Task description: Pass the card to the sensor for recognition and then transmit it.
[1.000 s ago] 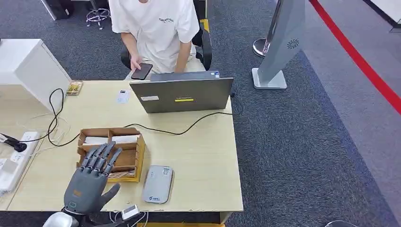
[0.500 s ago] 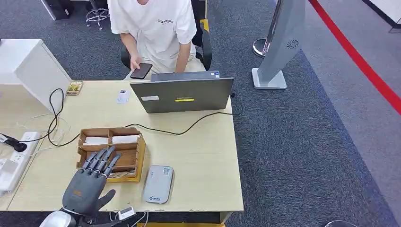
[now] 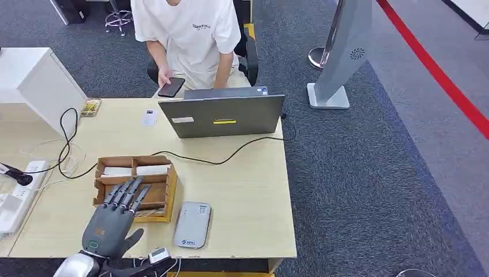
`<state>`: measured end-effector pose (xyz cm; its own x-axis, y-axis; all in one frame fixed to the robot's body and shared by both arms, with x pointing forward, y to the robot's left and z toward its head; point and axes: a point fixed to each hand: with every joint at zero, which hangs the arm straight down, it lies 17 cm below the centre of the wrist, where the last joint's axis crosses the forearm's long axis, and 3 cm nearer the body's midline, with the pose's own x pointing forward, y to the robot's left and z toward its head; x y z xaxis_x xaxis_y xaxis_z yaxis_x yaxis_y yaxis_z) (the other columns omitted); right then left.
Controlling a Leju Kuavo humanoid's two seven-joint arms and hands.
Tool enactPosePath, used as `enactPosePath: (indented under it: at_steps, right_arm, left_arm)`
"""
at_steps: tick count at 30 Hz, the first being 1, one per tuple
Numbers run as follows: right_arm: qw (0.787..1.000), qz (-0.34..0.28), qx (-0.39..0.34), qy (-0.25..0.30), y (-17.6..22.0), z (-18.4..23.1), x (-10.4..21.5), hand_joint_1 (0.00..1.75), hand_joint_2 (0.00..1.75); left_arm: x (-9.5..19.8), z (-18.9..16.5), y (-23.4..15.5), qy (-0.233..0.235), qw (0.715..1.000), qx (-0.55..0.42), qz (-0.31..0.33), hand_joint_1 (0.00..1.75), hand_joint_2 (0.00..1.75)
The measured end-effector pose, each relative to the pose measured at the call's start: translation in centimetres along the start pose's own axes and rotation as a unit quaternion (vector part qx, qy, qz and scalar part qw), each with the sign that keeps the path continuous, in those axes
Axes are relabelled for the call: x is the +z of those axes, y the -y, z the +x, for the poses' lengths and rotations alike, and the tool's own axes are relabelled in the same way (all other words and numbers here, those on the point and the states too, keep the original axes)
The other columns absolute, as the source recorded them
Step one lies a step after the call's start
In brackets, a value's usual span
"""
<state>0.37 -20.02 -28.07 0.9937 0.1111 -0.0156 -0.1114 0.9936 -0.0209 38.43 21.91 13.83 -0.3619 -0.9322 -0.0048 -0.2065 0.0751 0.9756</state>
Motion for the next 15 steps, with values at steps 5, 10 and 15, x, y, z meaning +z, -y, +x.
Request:
enactPosePath:
  at_steps: [5, 10, 15]
  right_arm:
    - [1.0, 0.0, -0.001, 0.0, 0.0, 0.0, 0.0, 0.0, 1.75]
    - [1.0, 0.001, 0.0, 0.0, -0.02, -0.01, 0.0, 0.0, 1.75]
    - [1.0, 0.002, 0.001, 0.0, -0.05, -0.01, 0.01, 0.0, 1.75]
  left_arm:
    - [-0.12, 0.08, 0.36, -0.003, 1.0, 0.002, -0.003, 0.0, 1.75]
    - [-0.22, 0.12, 0.45, -0.006, 1.0, 0.002, -0.002, 0.0, 1.75]
    - [-0.55, 0.09, 0.63, -0.01, 1.0, 0.002, -0.002, 0.0, 1.75]
